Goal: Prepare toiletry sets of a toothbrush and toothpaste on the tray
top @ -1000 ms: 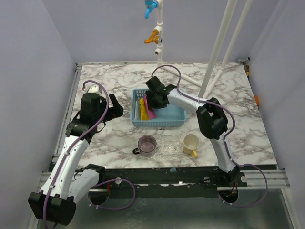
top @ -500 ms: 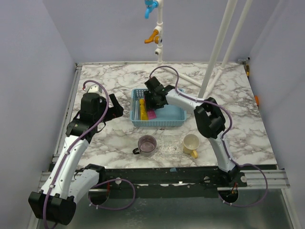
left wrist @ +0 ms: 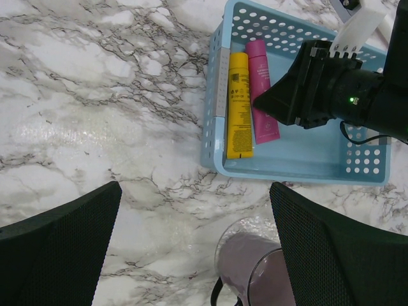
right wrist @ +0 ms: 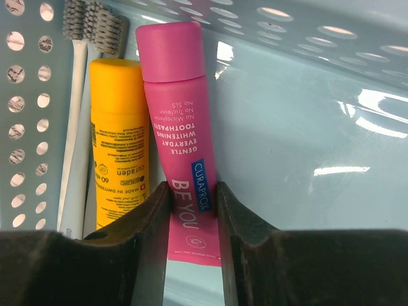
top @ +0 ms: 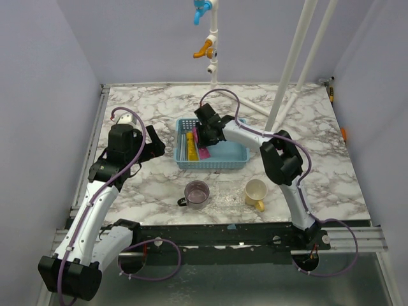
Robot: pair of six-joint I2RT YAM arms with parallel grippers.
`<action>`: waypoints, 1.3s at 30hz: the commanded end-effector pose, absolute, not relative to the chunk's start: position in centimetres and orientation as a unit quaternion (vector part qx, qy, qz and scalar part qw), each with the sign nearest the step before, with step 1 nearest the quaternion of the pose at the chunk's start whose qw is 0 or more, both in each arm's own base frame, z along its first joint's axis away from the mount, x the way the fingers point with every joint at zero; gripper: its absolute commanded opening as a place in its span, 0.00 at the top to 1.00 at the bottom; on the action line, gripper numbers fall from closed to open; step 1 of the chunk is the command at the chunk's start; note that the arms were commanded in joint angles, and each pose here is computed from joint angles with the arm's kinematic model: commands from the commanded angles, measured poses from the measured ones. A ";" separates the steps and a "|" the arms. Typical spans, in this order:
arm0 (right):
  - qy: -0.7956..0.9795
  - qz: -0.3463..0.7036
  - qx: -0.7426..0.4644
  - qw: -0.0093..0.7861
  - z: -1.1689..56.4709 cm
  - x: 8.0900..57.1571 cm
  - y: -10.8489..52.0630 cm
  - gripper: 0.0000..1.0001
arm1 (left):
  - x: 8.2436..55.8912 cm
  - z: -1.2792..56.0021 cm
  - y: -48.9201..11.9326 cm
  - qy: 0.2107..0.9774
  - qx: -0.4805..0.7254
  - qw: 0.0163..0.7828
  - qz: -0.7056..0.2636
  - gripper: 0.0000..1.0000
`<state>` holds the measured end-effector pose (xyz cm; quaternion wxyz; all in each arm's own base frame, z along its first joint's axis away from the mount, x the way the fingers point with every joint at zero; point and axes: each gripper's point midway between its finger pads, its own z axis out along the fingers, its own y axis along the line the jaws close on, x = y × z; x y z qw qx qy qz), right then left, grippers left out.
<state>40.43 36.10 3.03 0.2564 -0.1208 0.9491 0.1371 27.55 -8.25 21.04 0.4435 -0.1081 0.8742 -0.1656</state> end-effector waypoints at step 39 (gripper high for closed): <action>0.864 0.185 -0.300 0.361 21.0 30.2 31.6 0.83 | 25.6 23.6 -15.2 0.840 -0.010 0.410 -0.356 0.01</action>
